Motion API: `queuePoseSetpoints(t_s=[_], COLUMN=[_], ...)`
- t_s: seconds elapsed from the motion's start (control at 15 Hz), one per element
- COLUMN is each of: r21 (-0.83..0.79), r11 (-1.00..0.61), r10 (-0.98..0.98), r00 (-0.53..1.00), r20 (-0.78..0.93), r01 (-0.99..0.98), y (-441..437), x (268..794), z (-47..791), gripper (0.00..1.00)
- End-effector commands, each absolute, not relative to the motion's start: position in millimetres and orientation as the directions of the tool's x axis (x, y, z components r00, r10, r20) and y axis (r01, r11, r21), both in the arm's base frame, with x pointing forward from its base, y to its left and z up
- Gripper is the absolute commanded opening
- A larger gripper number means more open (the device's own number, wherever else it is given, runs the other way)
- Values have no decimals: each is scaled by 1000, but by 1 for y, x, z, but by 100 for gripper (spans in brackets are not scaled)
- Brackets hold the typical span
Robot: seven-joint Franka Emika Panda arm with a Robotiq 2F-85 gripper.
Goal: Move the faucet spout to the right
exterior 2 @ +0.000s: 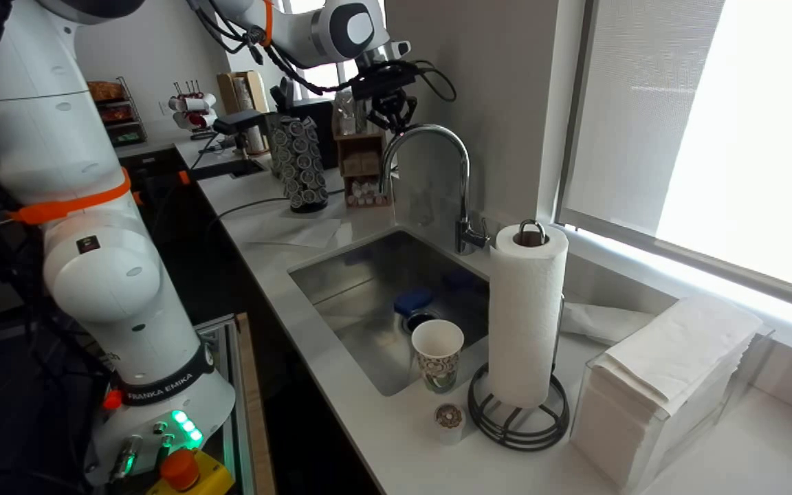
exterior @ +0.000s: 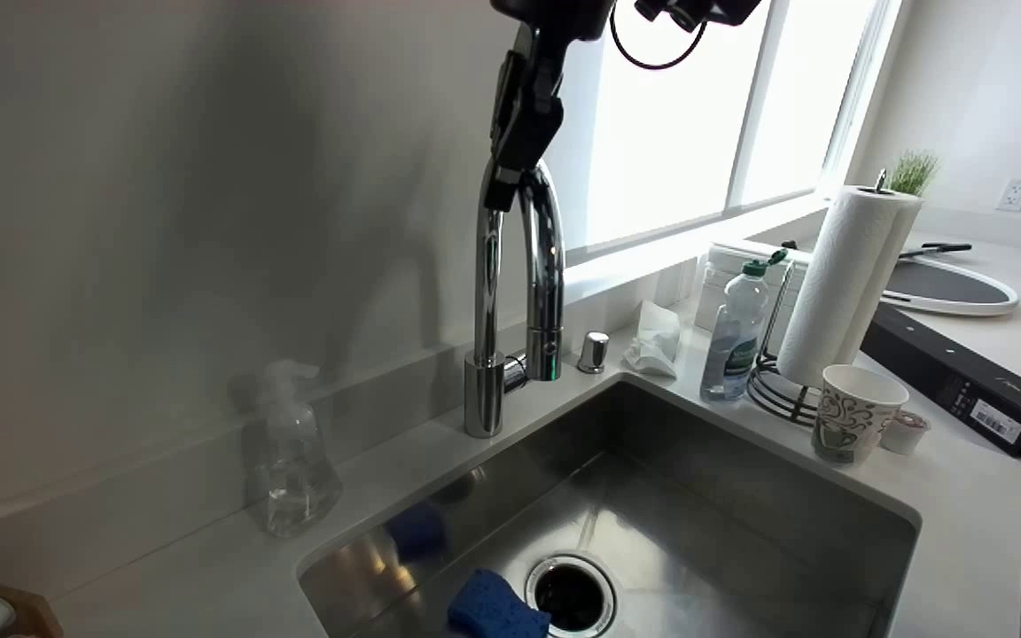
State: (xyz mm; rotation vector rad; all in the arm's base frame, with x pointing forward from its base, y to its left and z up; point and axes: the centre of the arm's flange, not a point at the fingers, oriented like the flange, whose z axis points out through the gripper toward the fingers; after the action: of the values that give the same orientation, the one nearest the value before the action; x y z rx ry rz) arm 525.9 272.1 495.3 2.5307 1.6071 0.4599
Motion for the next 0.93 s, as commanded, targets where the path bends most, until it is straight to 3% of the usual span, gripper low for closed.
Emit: queuePoseSetpoints(t_s=[0.0, 0.87], r21=[260, 291], r11=[-476, -670], r10=[879, 738], r00=[458, 654], r20=[130, 167], r01=[840, 683], y=[246, 170], x=[514, 519], z=[497, 499], gripper=[0, 0])
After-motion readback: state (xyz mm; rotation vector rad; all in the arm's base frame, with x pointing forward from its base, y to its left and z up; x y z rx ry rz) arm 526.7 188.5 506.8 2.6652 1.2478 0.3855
